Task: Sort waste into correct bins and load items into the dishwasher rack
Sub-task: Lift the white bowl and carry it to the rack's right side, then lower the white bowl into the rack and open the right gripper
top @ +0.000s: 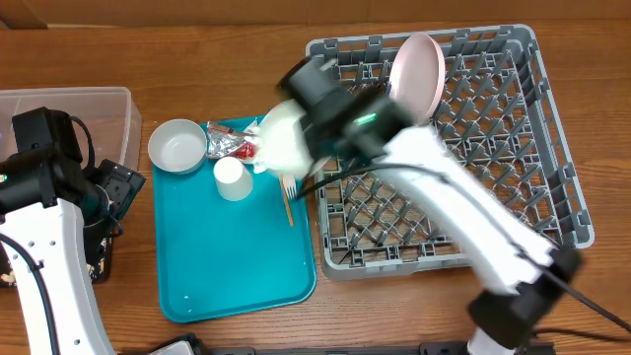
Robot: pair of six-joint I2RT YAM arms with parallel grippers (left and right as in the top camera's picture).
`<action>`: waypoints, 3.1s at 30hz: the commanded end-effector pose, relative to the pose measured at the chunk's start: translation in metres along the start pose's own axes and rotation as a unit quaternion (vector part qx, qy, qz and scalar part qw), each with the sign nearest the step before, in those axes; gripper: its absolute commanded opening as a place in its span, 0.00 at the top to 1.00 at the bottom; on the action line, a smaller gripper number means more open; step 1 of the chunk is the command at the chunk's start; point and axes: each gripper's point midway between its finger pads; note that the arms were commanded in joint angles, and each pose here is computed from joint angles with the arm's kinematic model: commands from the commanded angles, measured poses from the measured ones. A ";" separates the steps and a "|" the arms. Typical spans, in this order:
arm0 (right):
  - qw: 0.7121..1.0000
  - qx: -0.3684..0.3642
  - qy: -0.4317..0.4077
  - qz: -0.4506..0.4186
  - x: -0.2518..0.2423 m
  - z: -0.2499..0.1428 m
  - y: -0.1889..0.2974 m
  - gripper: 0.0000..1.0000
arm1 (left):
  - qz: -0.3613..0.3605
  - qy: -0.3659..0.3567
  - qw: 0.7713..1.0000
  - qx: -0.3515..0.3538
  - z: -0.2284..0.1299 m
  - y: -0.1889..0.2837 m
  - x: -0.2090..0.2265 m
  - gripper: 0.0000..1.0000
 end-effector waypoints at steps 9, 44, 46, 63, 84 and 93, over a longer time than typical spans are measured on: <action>0.933 -0.131 -0.271 -0.198 -0.268 0.087 0.047 0.96 | -0.002 0.007 1.000 -0.002 0.003 0.001 -0.001 0.00; 0.770 -0.120 -0.266 -0.567 -0.438 0.008 -0.035 0.96 | -0.002 0.007 1.000 -0.002 0.003 0.001 -0.001 0.00; 0.772 -0.110 -0.261 -0.569 -0.439 0.005 -0.043 0.96 | -0.002 0.007 1.000 -0.002 0.003 0.001 -0.001 0.00; 0.787 -0.074 -0.235 -0.566 -0.430 -0.005 -0.075 0.96 | -0.002 0.007 1.000 -0.002 0.003 0.001 -0.001 0.00; 0.820 -0.084 -0.143 -0.548 -0.354 0.012 -0.085 0.96 | -0.002 0.007 1.000 -0.002 0.003 0.001 -0.001 0.00; 0.821 -0.095 -0.160 -0.540 -0.361 0.017 -0.088 0.87 | -0.002 0.007 1.000 -0.002 0.003 0.001 -0.001 0.00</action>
Point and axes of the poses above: each gripper's point midway between its finger pads, its own y axis back along the fingers, its own x axis along the line the jaws close on, z = x × y, and after that the axes turned 11 degrees about -y, right-handed
